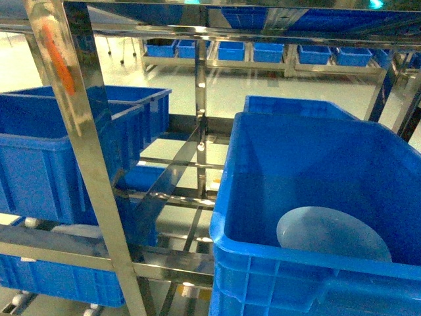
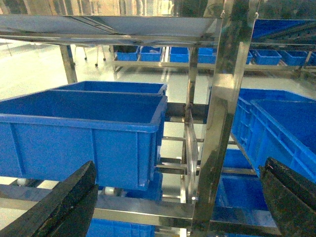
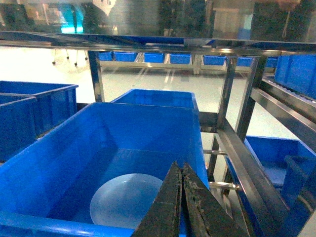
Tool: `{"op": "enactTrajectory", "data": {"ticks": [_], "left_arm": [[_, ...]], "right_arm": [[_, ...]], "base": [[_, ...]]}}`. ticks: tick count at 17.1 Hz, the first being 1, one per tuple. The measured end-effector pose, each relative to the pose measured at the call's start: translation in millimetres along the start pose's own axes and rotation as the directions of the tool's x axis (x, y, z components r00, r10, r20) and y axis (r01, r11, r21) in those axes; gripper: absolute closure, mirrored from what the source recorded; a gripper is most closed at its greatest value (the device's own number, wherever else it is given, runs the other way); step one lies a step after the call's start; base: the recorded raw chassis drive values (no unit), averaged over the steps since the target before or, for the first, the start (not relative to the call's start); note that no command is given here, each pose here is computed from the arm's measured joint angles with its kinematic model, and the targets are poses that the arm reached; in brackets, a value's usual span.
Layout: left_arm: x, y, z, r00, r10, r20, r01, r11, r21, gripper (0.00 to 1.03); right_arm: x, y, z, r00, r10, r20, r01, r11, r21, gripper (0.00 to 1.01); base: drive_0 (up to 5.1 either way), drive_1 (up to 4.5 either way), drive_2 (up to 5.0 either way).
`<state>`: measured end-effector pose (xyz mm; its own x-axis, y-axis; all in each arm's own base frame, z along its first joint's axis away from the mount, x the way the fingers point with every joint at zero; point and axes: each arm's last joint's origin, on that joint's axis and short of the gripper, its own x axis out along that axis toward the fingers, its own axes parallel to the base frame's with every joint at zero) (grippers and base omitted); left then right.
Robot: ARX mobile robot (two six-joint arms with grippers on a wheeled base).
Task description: Place blue tray on left shelf second layer neatly
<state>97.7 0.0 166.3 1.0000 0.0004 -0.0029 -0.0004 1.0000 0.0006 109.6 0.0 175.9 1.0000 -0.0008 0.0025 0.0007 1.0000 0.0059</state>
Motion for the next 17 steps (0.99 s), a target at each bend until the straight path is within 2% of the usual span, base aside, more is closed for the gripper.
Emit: {"op": "enactTrajectory", "data": {"ticks": [3,6,9,11,12,14,15,17], "left_arm": [[0.0,0.0,0.0,1.000,0.000,0.000,0.000,1.0000,0.000,0.05],[0.0,0.0,0.0,1.000,0.000,0.000,0.000,1.0000,0.000,0.05],[0.0,0.0,0.0,1.000,0.000,0.000,0.000,1.0000,0.000,0.05],[0.0,0.0,0.0,1.000,0.000,0.000,0.000,1.0000,0.000,0.05],[0.0,0.0,0.0,1.000,0.000,0.000,0.000,1.0000,0.000,0.05],[0.0,0.0,0.0,1.000,0.000,0.000,0.000,1.0000,0.000,0.05],[0.0,0.0,0.0,1.000,0.000,0.000,0.000,1.0000,0.000,0.05],[0.0,0.0,0.0,1.000,0.000,0.000,0.000,1.0000,0.000,0.05]], "right_arm": [[-1.5,0.0,-6.5,1.000,0.000,0.000,0.000,1.0000,0.000,0.99],[-2.2,0.0,-6.4,1.000,0.000,0.002,0.000,1.0000,0.000,0.99],[-8.7,-0.1,-11.5,0.999,0.000,-0.039,0.000,1.0000,0.000,0.99],[-12.7,-0.1,-5.9,1.000,-0.001,0.018,0.001,1.0000,0.000,0.99],[-12.4,-0.1,-9.5,1.000,-0.001,-0.008,0.001,1.0000,0.000,0.99],[-12.4,0.0,-8.7,1.000,0.000,0.001,0.000,1.0000,-0.001,0.99],[-12.4,-0.1,-8.8,1.000,0.000,0.000,0.000,1.0000,-0.001,0.92],[-12.4,-0.1,-8.7,1.000,0.000,0.002,0.000,1.0000,-0.001,0.70]], "base": [[0.0,0.00,0.0],[0.0,0.00,0.0],[0.0,0.00,0.0],[0.0,0.00,0.0],[0.0,0.00,0.0],[0.0,0.00,0.0],[0.0,0.00,0.0],[0.0,0.00,0.0]]}}
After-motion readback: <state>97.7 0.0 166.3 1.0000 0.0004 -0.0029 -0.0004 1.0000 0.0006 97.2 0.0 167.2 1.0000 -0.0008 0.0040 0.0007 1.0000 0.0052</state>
